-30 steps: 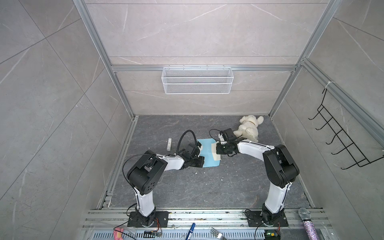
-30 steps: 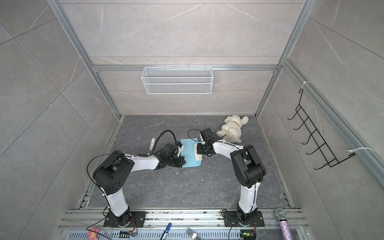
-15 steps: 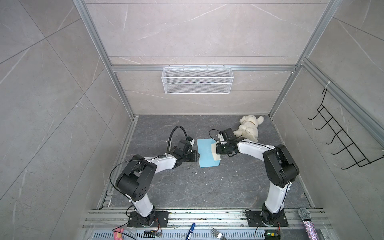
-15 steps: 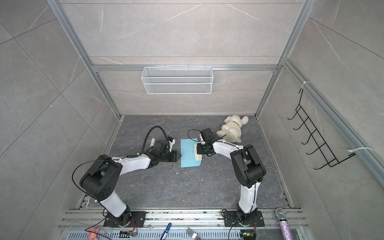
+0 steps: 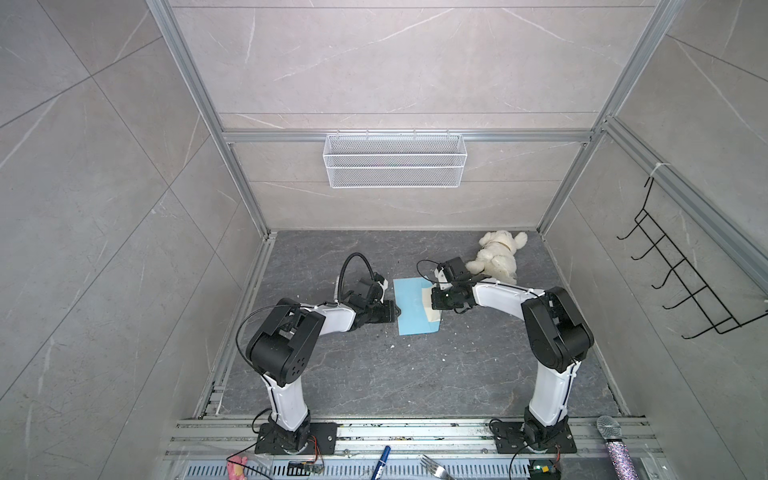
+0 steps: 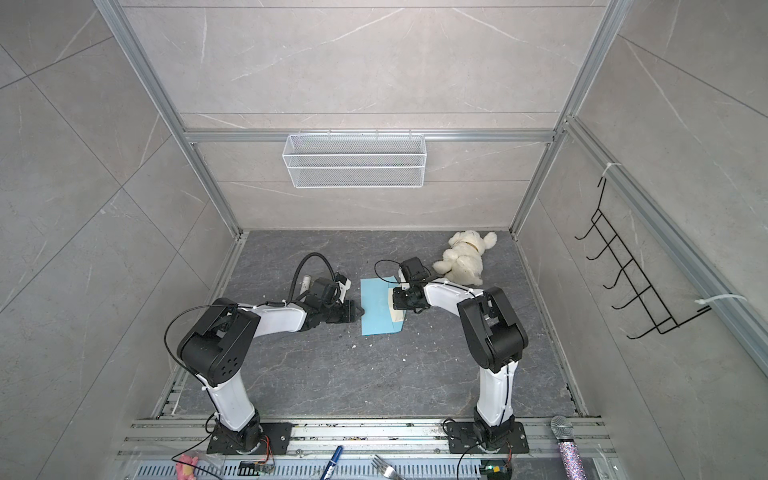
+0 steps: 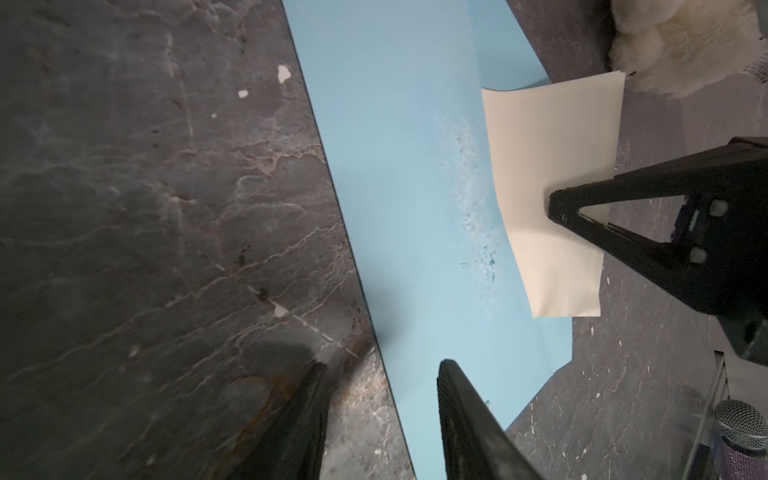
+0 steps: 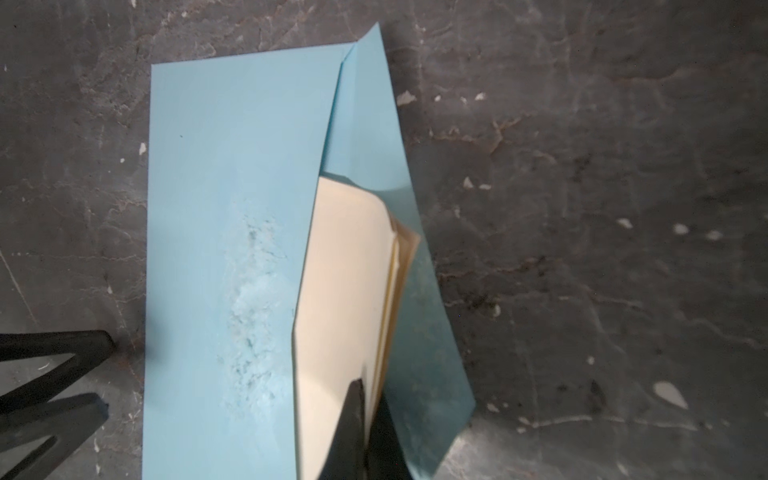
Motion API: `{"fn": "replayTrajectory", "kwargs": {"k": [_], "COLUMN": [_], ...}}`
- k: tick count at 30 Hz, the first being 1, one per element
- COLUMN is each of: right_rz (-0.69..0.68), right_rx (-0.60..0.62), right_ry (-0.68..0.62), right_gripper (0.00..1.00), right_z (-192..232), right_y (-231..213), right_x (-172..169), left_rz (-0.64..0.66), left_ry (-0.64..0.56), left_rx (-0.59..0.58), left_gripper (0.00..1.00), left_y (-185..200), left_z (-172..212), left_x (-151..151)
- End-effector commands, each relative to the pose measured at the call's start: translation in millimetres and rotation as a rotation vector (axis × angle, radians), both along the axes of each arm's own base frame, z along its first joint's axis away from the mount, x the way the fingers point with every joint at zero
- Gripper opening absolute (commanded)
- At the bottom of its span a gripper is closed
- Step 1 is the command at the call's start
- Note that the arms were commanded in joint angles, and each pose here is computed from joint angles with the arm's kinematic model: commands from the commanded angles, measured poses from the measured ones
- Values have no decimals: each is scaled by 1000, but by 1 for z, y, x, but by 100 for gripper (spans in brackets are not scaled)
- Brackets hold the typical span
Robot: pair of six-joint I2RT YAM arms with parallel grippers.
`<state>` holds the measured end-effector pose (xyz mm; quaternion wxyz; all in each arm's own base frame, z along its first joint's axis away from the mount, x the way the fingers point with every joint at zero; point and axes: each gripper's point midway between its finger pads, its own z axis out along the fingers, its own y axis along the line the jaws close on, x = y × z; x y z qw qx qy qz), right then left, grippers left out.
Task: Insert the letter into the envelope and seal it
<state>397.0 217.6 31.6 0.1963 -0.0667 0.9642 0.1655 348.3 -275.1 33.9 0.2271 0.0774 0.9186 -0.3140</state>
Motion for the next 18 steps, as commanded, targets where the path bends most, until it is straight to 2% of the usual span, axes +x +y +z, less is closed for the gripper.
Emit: {"fn": "replayTrajectory", "kwargs": {"k": [1, 18], "right_rz": [19, 10], "right_rx": [4, 34], "right_ry": [15, 34], "right_gripper": [0, 0], "right_z": [-4, -14], "right_y": [6, 13], "right_x": [-1, 3], "left_rz": [-14, -16], "left_ry": [-23, 28], "left_rx": [-52, -44], "left_gripper": [45, 38], "left_y": [-13, -16], "left_z": [13, -8], "left_x": [12, 12]}}
